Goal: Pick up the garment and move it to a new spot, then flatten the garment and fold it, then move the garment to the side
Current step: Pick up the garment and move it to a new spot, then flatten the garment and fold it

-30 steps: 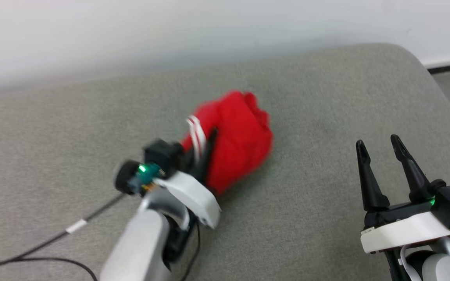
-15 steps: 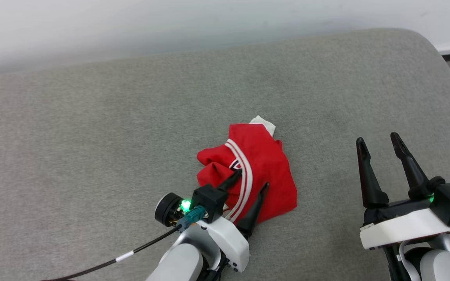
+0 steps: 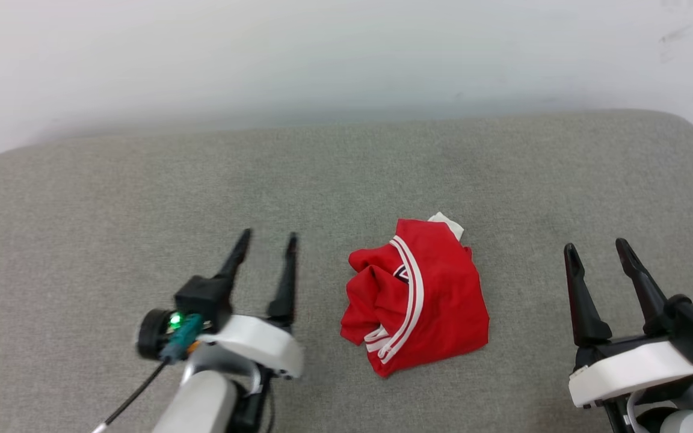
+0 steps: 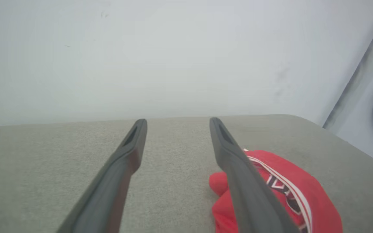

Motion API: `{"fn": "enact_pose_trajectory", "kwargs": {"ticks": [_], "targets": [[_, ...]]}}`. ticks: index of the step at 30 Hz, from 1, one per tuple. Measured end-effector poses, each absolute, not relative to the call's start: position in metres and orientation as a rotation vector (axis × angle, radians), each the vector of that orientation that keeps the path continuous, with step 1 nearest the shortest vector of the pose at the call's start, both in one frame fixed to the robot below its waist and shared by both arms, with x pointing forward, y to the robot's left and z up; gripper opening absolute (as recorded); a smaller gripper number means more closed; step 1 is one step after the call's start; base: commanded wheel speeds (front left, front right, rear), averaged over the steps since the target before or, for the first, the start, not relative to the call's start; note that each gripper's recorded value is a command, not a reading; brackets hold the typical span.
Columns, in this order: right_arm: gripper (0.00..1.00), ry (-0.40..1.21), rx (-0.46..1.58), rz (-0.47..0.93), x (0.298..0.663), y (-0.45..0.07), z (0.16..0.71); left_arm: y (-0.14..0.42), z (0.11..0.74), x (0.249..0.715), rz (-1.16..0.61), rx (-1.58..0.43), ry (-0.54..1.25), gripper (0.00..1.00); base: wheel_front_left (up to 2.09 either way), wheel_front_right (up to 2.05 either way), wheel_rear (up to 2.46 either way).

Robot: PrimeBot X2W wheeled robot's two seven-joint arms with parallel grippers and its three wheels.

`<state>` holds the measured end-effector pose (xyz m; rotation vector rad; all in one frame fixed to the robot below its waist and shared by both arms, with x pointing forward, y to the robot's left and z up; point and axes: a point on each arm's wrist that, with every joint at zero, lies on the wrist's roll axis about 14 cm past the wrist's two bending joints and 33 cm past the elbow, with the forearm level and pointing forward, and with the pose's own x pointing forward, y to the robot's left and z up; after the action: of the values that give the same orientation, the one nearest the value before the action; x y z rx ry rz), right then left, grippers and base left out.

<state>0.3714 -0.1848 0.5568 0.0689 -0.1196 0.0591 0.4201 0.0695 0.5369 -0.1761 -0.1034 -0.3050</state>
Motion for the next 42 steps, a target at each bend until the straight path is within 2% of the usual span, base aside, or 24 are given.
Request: {"fn": "enact_pose_trajectory", "kwargs": {"ticks": [5,10,26,32,33,39,40,42], "targets": [[1.0,-0.109,0.058,0.061,0.364,-0.184,0.556,0.126,0.534,0.412,-0.152,-0.126,-0.102,1.0,0.0,0.0,0.0],[1.0,-0.088,0.045,0.056,0.355,-0.185,0.552,0.156,0.533,0.397,-0.089,-0.093,-0.085,1.0,0.0,0.0,0.0],[1.0,-0.06,0.045,0.05,0.349,-0.187,0.55,0.145,0.537,0.386,-0.128,-0.096,-0.071,1.0,0.0,0.0,0.0],[1.0,0.104,0.121,0.068,0.361,-0.183,0.524,0.147,0.539,0.383,-0.125,-0.09,-0.078,1.0,0.0,0.0,0.0],[1.0,0.242,0.123,0.12,0.372,-0.167,0.508,0.146,0.541,0.382,-0.127,-0.089,-0.083,1.0,0.0,0.0,0.0],[1.0,0.495,0.048,0.33,0.394,-0.109,0.49,0.15,0.547,0.383,-0.11,-0.101,-0.11,1.0,0.0,0.0,0.0],[1.0,0.593,0.001,0.441,0.405,-0.079,0.483,0.152,0.544,0.386,-0.099,-0.111,-0.108,1.0,0.0,0.0,0.0],[1.0,0.644,-0.03,0.474,0.408,-0.071,0.474,0.155,0.541,0.387,-0.088,-0.114,-0.102,1.0,0.0,0.0,0.0]]}}
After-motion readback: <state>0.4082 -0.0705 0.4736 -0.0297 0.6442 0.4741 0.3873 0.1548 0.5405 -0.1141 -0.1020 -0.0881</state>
